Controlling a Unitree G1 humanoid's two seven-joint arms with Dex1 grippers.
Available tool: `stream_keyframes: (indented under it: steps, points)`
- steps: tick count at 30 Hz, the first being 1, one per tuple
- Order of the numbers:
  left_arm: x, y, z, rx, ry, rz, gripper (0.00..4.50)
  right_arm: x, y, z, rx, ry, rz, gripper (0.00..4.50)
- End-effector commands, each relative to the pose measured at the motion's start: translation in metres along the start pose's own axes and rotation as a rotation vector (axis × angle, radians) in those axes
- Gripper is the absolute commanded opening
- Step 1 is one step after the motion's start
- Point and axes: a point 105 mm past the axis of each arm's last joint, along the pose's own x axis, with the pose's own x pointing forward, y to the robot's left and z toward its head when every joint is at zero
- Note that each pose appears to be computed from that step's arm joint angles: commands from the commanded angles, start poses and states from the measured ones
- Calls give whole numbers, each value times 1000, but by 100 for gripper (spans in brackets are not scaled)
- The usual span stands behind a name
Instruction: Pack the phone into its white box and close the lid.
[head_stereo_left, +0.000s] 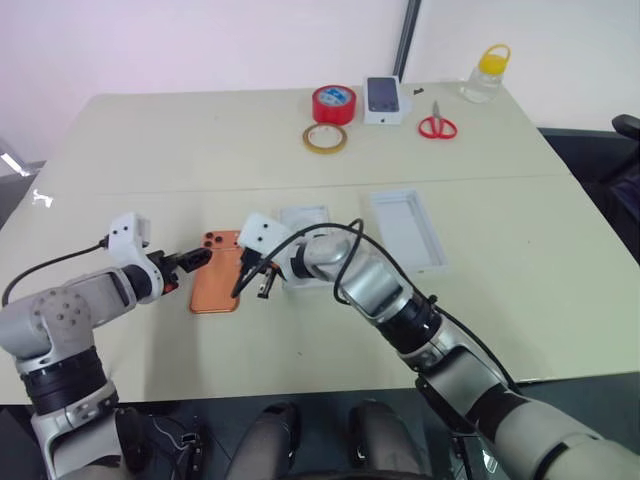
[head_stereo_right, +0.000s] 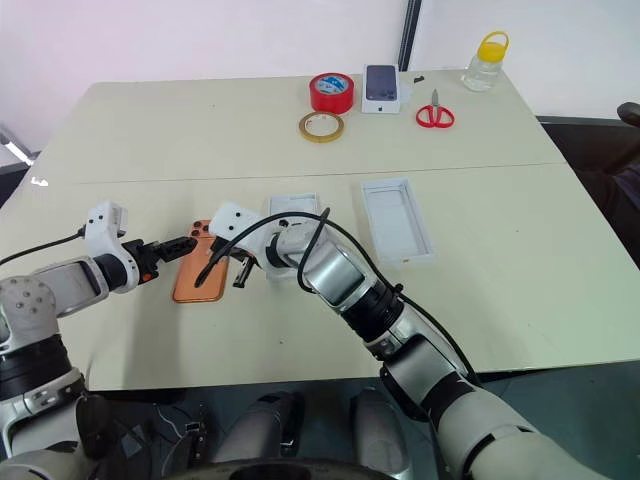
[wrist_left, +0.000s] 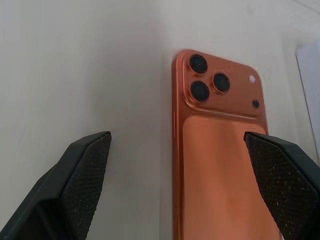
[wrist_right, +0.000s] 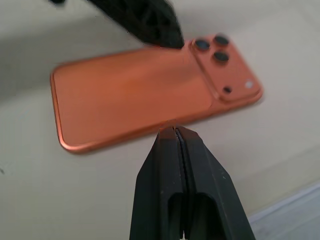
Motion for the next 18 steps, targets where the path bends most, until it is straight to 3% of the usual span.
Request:
stream_keyframes:
  steps: [1,11,18]
  points:
    - [1,-12,-16,4,93,-48,446,8,6,10,-105,26,4,0]
    - [4,-38,-41,11,139,-160,446,23,17,4,-208,78,35,0]
    - [6,-62,-47,-81,115,-295,446,21,11,4,-200,65,27,0]
